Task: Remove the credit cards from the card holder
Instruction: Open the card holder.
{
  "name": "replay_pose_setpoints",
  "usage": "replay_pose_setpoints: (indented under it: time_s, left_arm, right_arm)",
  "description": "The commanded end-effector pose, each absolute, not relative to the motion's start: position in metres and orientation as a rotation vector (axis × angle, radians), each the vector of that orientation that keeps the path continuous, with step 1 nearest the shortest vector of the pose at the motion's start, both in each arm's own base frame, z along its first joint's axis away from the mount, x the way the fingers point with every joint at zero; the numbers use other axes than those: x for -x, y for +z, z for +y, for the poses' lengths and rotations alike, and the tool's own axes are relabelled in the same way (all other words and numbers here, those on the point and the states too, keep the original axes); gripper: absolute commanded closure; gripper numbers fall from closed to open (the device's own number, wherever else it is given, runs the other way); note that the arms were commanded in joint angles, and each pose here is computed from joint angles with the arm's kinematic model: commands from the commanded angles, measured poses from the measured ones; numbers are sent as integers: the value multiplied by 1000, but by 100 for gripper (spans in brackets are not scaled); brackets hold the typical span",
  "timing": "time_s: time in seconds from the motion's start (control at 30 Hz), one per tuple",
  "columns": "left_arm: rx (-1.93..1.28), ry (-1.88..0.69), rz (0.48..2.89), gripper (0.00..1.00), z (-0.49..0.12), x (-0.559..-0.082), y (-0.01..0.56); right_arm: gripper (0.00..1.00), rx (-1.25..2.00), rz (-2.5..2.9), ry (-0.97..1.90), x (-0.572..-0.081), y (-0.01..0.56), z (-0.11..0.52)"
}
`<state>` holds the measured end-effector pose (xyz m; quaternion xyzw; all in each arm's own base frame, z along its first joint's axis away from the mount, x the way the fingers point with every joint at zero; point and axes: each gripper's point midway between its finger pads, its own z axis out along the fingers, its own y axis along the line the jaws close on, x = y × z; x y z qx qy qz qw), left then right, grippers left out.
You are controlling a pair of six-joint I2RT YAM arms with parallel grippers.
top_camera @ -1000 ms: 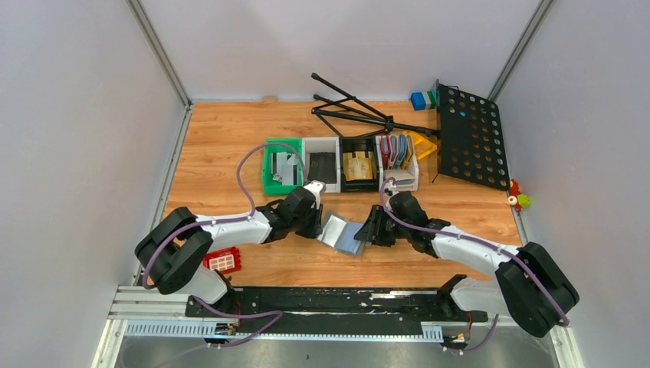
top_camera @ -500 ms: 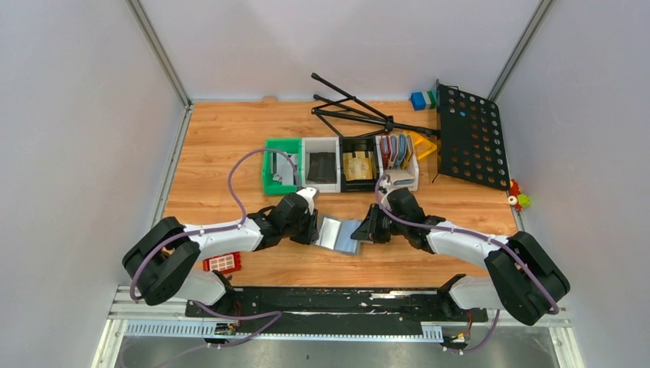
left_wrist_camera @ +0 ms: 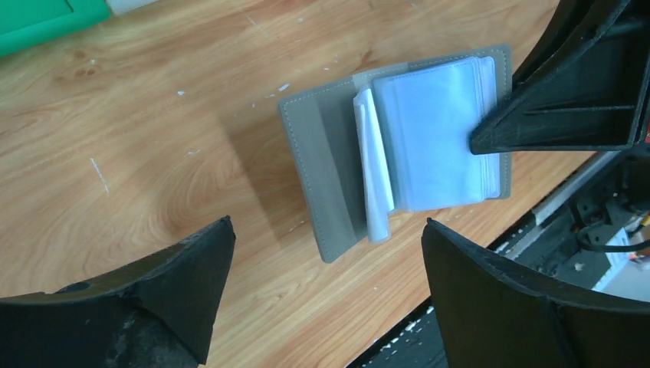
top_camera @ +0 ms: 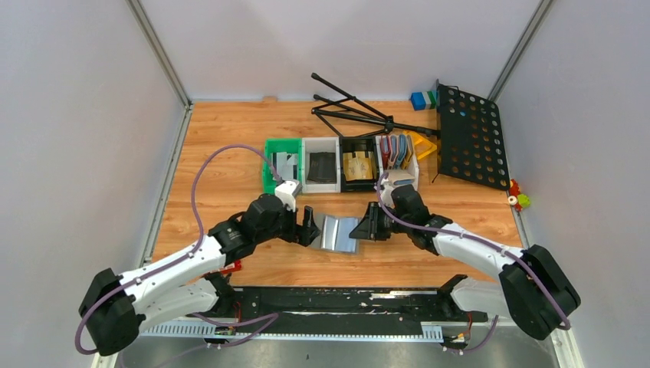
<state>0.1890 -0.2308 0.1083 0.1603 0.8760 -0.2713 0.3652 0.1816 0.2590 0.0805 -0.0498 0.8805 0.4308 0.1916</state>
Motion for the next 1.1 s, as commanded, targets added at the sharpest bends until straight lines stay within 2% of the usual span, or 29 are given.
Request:
replay_pose_setpoints:
  time_s: [0.0,0.2,0.43,0.67,0.77,0.9,0.93,1.07]
  left_arm:
    - [-388,-782,2225,0,-233,-180,115]
    - [-240,-954,2123,0,-244,-180,138]
    - [-320,-1042,2134,0,-271,-182,146]
    - [-314,-907,2218,1,-266,-193,125]
    - [-315,-839,2271,11,-261,-195,109]
    - [-329,-817,2287,42,-258,-194,104]
    - [-339,-821,2292,47,-258,-192,103]
    - [-388,-930,2278,52,-267,-180,109]
  right_arm:
    - [99,264,2284,1317,-187,134,273]
    - [97,300,2233,1335,-183,154,273]
    - [97,303,2287,1254,-180,154,274]
    - [98,343,2284,1270,-173,161,285]
    - [98,343,2305,1239,-174,160,284]
    - [99,333,2351,1171,-175,154,277]
    - [99,336,2351,1169,-174,154,277]
    - [100,336,2354,1139,-174,155,272]
